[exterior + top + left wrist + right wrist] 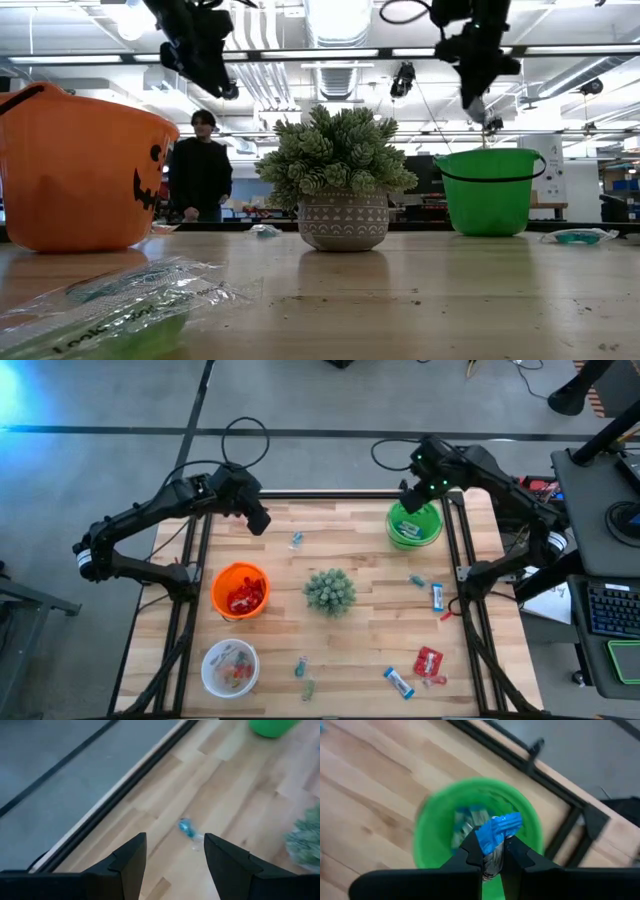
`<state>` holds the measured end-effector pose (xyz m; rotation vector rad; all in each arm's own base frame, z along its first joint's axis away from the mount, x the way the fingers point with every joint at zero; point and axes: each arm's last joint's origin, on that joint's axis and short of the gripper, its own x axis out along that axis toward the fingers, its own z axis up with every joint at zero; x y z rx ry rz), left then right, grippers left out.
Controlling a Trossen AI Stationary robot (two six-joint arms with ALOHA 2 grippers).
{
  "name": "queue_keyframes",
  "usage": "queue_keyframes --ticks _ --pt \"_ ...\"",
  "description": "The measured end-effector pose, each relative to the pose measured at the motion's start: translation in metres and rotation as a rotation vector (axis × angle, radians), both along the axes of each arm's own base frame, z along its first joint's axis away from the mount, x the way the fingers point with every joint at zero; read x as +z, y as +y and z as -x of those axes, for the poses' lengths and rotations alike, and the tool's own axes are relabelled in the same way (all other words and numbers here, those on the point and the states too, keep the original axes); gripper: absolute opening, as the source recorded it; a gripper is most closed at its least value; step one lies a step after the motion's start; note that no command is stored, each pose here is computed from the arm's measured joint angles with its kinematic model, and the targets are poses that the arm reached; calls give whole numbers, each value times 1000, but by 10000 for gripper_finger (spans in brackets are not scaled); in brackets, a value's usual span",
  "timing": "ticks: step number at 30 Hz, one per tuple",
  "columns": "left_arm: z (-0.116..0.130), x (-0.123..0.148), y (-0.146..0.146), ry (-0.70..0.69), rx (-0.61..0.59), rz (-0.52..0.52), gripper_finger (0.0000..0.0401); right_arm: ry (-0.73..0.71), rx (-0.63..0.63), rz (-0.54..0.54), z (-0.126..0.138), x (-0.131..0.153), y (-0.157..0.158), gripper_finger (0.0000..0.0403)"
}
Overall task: Sort candy
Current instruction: Put the white chocolate into the green bucket
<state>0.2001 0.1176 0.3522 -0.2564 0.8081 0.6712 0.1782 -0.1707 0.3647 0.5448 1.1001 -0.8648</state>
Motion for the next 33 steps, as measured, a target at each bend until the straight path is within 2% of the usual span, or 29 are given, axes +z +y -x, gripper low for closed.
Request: queue_keyframes --ticks 4,11,14,17,24,33 --pt "1 0 1 12 39 -25 181 64 -1 -43 8 -5 -7 24" --pt "4 1 5 54 114 -98 181 86 22 -58 11 -13 -15 26" --pt "5 1 8 51 157 -107 181 78 23 -118 10 -24 -17 27" --pt "6 1 8 51 161 -105 181 79 30 -167 9 -40 -17 27" --pt "6 0 8 62 159 -100 181 103 12 -201 9 -65 -17 28" --pt "6 0 7 67 156 -100 181 84 -26 -197 7 -70 -18 29"
